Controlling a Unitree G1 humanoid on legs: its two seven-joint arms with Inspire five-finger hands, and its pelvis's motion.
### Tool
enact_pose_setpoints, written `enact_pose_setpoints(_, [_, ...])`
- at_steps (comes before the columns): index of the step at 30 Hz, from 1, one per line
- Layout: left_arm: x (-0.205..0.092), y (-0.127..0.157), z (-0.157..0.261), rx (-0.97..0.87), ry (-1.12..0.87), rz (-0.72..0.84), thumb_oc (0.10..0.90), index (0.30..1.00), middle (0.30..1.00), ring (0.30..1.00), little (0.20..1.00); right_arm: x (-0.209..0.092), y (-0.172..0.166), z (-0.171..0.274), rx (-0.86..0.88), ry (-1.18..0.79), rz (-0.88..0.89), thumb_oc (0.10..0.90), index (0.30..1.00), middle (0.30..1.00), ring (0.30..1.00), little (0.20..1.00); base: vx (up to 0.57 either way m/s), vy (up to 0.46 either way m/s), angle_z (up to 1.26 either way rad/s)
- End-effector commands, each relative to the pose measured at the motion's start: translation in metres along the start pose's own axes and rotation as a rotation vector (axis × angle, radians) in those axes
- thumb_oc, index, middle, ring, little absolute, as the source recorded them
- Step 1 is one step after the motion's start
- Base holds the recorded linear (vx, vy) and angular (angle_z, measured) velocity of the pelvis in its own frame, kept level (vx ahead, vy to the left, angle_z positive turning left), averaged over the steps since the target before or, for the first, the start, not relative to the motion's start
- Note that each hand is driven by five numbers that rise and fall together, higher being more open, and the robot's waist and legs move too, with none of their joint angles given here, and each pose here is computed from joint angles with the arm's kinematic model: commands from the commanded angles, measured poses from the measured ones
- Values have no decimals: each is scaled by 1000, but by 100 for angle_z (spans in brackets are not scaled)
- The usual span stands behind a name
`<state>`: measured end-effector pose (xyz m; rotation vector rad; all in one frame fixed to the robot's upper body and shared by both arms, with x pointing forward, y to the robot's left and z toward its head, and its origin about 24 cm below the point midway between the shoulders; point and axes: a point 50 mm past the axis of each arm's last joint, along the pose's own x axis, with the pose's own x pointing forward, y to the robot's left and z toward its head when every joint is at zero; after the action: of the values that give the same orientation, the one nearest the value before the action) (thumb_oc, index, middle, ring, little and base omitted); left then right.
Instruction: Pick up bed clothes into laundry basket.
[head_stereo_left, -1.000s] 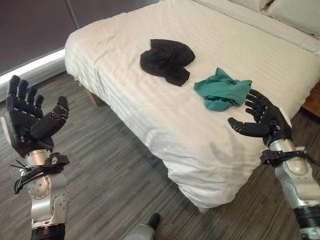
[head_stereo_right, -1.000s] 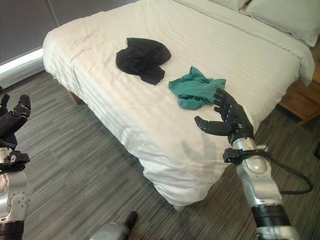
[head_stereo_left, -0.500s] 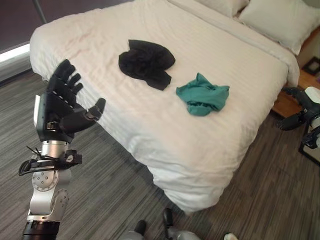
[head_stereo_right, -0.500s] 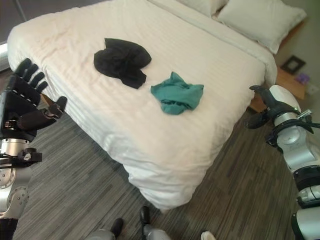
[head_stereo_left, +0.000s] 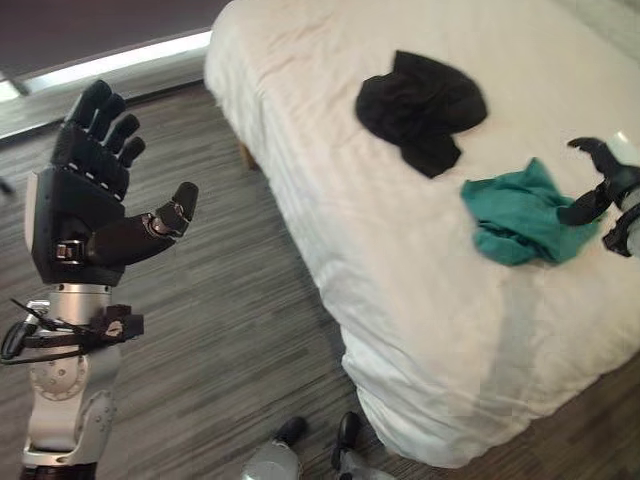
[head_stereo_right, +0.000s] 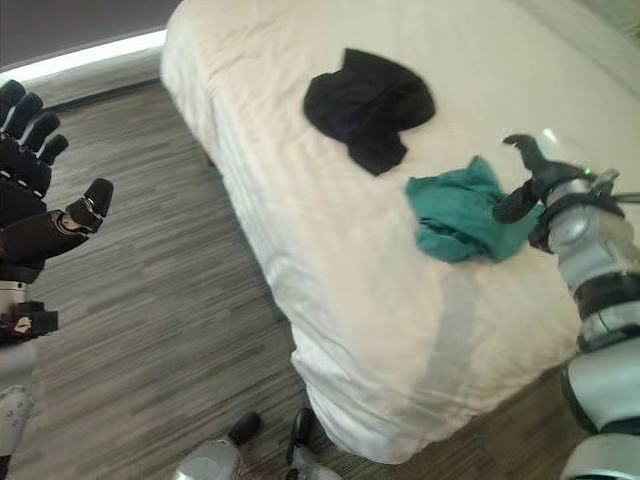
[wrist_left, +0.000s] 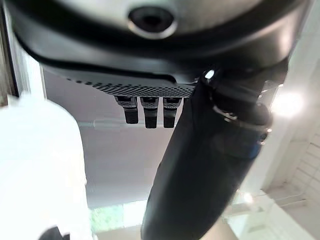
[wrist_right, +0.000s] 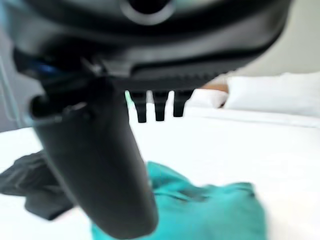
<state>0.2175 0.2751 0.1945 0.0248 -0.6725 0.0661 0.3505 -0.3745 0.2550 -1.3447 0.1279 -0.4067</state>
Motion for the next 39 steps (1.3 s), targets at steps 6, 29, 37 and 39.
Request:
enact_pose_setpoints(6, [8,-8,66,72,-259,-147,800,900,900,900,900,6,-76,13,17,65,-248,800,900,900,900,900,-17,-60,21])
enact_pose_setpoints(29, [14,-26,35,-5,-143,-197,800,900,900,900,900,-23,-167,-21,-217,284,-427,800,900,900,900,900,3,-4,-3])
enact_pose_setpoints(37, [11,-24,35,-19,-156,-154,800,900,900,900,900,-13,-142,-13,-83,217,-409,800,900,900,900,900,-44,15,-7])
enact_pose_setpoints(39, [10,-25,35,-27,-154,-148,800,900,900,900,900,-11,-131,-17,-23,224,-396,800,900,900,900,900,-85,18,-15])
